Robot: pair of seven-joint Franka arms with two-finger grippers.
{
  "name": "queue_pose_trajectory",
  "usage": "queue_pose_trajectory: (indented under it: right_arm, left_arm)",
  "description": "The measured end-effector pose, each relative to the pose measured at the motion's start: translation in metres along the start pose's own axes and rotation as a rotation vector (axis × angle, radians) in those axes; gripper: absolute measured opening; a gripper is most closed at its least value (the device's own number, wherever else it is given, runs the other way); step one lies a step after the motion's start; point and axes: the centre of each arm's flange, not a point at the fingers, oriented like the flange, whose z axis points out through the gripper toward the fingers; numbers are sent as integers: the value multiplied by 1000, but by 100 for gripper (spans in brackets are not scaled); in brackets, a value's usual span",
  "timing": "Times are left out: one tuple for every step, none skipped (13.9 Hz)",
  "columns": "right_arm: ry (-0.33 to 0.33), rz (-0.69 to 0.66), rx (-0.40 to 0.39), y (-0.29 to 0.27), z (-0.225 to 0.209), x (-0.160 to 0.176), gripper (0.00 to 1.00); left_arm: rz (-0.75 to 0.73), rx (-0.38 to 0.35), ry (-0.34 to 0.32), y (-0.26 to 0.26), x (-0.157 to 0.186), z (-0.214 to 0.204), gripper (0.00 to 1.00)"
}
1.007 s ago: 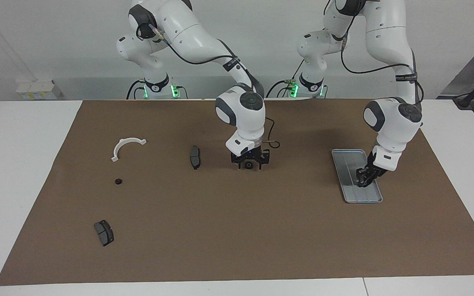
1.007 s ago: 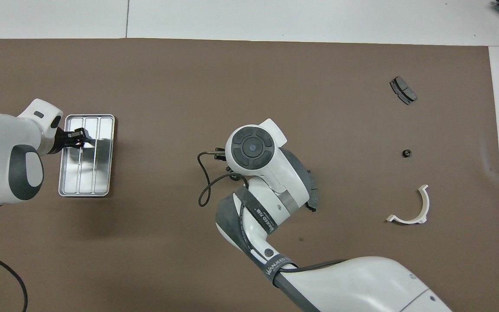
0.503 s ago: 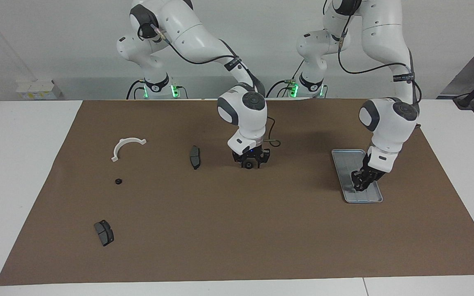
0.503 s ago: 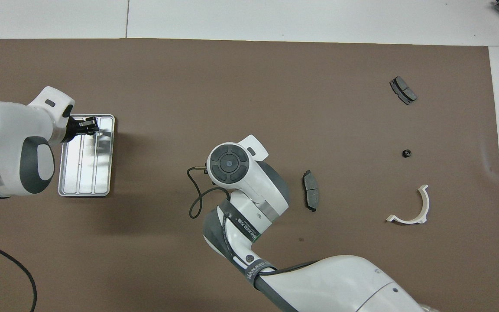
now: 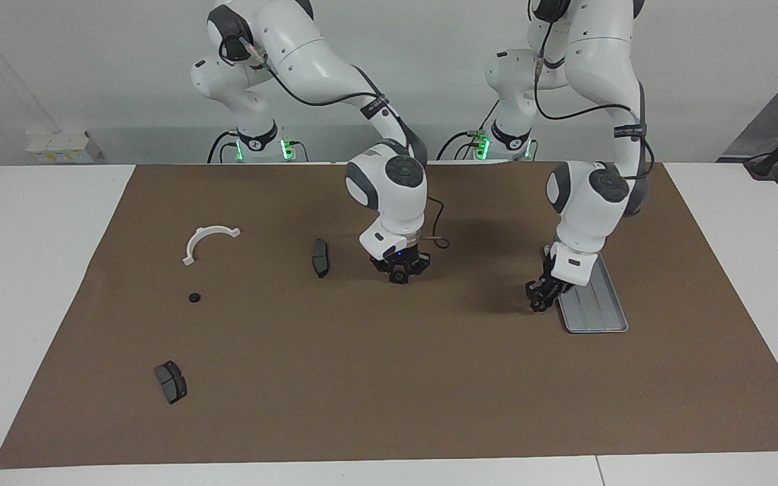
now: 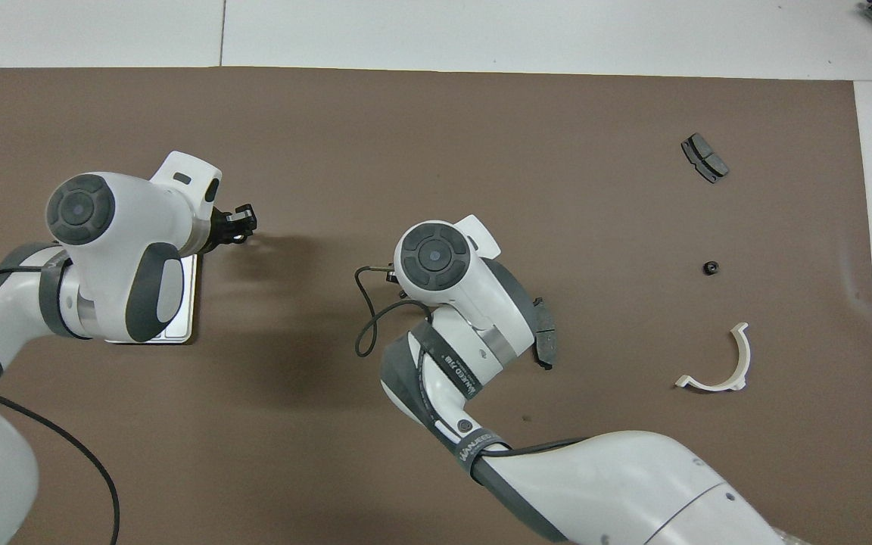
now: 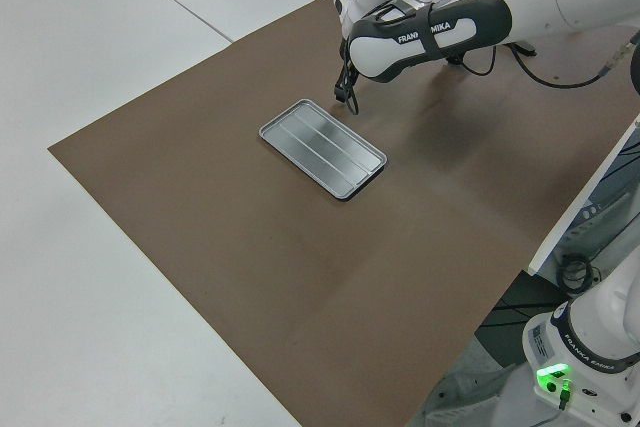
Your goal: Place bearing gear from tray to pile
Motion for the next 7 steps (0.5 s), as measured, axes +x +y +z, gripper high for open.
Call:
queue_pose_trajectory:
  right_arm:
    - [3,10,-2,15,-7,14,34]
    - [5,9,-5,37,-15,28,34]
    - [3,2,-11,62,-20,40,34]
    - [-3,-8,-20,92,-23,50,34]
    - [-8,-14,-26,122,-24,58,34]
    - [-12,-16,-30,150,-25,62,34]
    - [-16,-21,-33,175,-23,64,34]
  left_arm:
    - [-11,-4,-5,17,-10,1,36]
    - [-28,-9,-11,38,-24,2,36]
    - [-38,-15,-17,61,-40,3,36]
    - [-42,-22,-24,85,-59,3,36]
    - [-38,-28,-32,110,-80,3,36]
    - [-28,-35,-39,132,-101,2,36]
    - [-11,-40,-46,152,-122,1,36]
